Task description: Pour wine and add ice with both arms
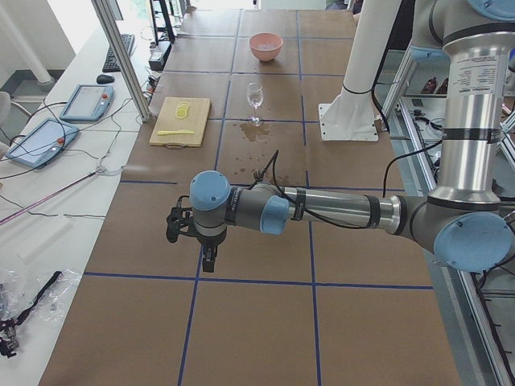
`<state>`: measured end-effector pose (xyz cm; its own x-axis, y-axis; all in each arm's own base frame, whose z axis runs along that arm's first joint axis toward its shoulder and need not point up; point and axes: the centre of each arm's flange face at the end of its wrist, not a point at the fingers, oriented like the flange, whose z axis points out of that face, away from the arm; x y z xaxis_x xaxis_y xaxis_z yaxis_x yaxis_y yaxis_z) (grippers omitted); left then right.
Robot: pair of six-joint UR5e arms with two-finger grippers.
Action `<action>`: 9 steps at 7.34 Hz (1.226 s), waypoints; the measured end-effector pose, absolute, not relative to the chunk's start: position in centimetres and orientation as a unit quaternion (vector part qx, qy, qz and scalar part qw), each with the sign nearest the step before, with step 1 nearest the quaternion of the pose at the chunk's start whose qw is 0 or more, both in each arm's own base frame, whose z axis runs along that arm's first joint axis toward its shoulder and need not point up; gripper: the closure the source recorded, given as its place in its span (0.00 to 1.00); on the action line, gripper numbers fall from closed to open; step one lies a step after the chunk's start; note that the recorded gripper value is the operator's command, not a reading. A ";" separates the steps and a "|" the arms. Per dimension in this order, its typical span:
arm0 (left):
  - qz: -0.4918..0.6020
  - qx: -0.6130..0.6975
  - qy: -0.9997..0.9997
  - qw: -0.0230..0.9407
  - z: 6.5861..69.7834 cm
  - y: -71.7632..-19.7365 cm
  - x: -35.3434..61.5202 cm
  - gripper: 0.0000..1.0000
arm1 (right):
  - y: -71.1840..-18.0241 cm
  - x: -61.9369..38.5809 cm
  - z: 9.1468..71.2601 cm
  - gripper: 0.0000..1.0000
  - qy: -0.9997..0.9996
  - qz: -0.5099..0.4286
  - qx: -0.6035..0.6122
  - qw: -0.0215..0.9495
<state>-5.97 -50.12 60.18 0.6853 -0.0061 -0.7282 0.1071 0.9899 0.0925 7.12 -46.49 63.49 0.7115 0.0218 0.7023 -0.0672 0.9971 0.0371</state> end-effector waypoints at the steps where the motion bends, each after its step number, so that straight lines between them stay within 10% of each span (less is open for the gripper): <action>1: -0.031 0.064 0.395 0.916 60.2 -50.1 -6.0 0.00 | -46.5 7.1 63.4 0.00 -0.379 0.023 0.031 0.925; 9: -0.044 0.057 0.396 0.915 60.3 -50.0 -6.0 0.00 | -46.5 7.1 63.3 0.00 -0.379 0.022 0.032 0.925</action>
